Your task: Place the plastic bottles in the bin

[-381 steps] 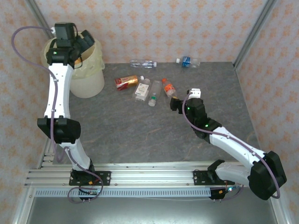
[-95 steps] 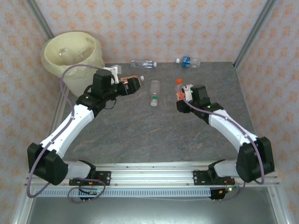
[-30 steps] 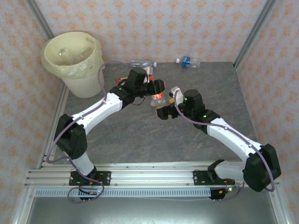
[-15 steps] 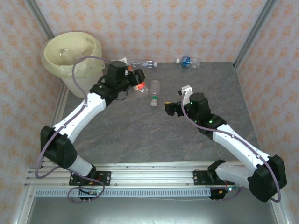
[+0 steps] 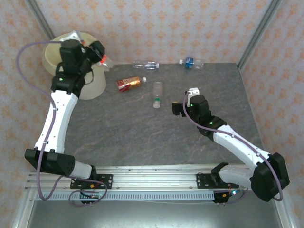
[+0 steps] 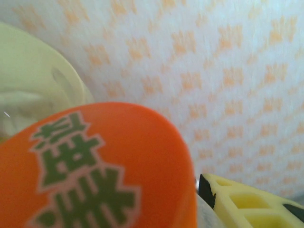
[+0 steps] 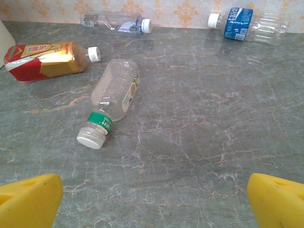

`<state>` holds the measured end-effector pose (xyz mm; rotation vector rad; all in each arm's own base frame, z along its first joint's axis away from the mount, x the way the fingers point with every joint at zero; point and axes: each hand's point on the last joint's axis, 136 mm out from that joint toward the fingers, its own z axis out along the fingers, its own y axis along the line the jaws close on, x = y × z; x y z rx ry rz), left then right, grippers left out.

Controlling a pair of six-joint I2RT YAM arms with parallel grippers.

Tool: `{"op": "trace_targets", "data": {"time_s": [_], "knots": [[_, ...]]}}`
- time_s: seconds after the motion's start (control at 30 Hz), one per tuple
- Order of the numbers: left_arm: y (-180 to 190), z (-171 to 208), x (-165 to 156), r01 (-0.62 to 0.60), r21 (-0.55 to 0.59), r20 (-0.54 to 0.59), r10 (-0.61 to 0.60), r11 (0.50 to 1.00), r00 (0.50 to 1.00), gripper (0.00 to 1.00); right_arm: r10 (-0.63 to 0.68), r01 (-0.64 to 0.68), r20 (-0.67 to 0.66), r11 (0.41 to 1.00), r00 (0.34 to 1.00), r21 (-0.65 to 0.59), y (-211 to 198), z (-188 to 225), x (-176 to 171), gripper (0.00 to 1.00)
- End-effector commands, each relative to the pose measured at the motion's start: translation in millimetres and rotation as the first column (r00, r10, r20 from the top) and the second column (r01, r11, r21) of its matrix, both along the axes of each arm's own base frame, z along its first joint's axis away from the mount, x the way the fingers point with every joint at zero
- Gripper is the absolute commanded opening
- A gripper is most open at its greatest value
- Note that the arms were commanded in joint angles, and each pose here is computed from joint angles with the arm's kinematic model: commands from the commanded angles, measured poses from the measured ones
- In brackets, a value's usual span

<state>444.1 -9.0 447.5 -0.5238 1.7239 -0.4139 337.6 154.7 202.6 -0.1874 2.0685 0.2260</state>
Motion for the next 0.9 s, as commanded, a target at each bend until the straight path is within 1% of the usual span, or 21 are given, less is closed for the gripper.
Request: {"op": "trace_targets", "data": {"time_s": [0.0, 0.03, 0.17, 0.23, 0.33, 0.43, 0.53, 0.57, 0.6, 0.7, 0.77, 0.8, 0.83, 0.87], "knots": [[38, -2, 10, -0.130, 0.013, -0.019, 0.131, 0.991, 0.991, 0.52, -0.058, 0.058, 0.018, 0.998, 0.998, 0.013, -7, 12, 3, 0.99], [51, -6, 11, -0.185, -0.027, -0.027, 0.184, 0.982, 0.982, 0.51, -0.063, 0.063, 0.013, 0.998, 0.998, 0.009, -8, 10, 3, 0.99], [87, -5, 21, -0.288, -0.095, 0.018, 0.291, 0.953, 0.957, 0.52, -0.068, 0.068, 0.003, 0.998, 0.998, 0.000, -10, 10, 1, 0.99], [99, -1, 23, -0.339, -0.074, 0.029, 0.342, 0.938, 0.939, 0.52, -0.072, 0.072, -0.003, 0.997, 0.997, -0.006, -12, 9, 1, 0.99], [119, 1, 22, -0.426, -0.007, 0.030, 0.426, 0.905, 0.904, 0.52, -0.078, 0.078, -0.008, 0.997, 0.997, -0.009, -13, 8, 0, 0.99], [139, -4, 24, -0.486, 0.050, 0.016, 0.486, 0.873, 0.874, 0.53, -0.082, 0.081, -0.014, 0.997, 0.997, -0.010, -15, 5, -2, 0.99], [156, -16, 31, -0.513, 0.067, -0.026, 0.515, 0.856, 0.857, 0.54, -0.084, 0.084, -0.019, 0.996, 0.996, -0.009, -15, 3, -3, 0.99], [161, -21, 35, -0.510, 0.101, -0.046, 0.517, 0.854, 0.855, 0.54, -0.085, 0.085, -0.019, 0.996, 0.996, -0.008, -15, 3, -3, 0.99], [166, -29, 38, -0.513, 0.109, -0.073, 0.522, 0.851, 0.850, 0.54, -0.084, 0.084, -0.021, 0.996, 0.996, -0.008, -15, 2, -3, 0.99], [172, -45, 49, -0.505, 0.109, -0.133, 0.516, 0.856, 0.846, 0.55, -0.084, 0.084, -0.022, 0.996, 0.996, -0.006, -14, 2, -2, 1.00], [170, -58, 55, -0.482, 0.115, -0.180, 0.496, 0.868, 0.850, 0.58, -0.084, 0.084, -0.022, 0.996, 0.996, -0.007, -14, 1, -2, 0.99], [168, -65, 58, -0.482, 0.090, -0.206, 0.490, 0.872, 0.847, 0.59, -0.087, 0.087, -0.022, 0.996, 0.996, -0.007, -14, 1, -1, 0.99], [166, -73, 60, -0.472, 0.080, -0.233, 0.477, 0.878, 0.847, 0.64, -0.088, 0.088, -0.020, 0.996, 0.996, -0.006, -14, 2, -1, 0.99], [162, -77, 64, -0.453, 0.068, -0.248, 0.455, 0.889, 0.855, 0.70, -0.087, 0.087, -0.023, 0.996, 0.996, -0.009, -14, 0, -1, 0.99]]}}
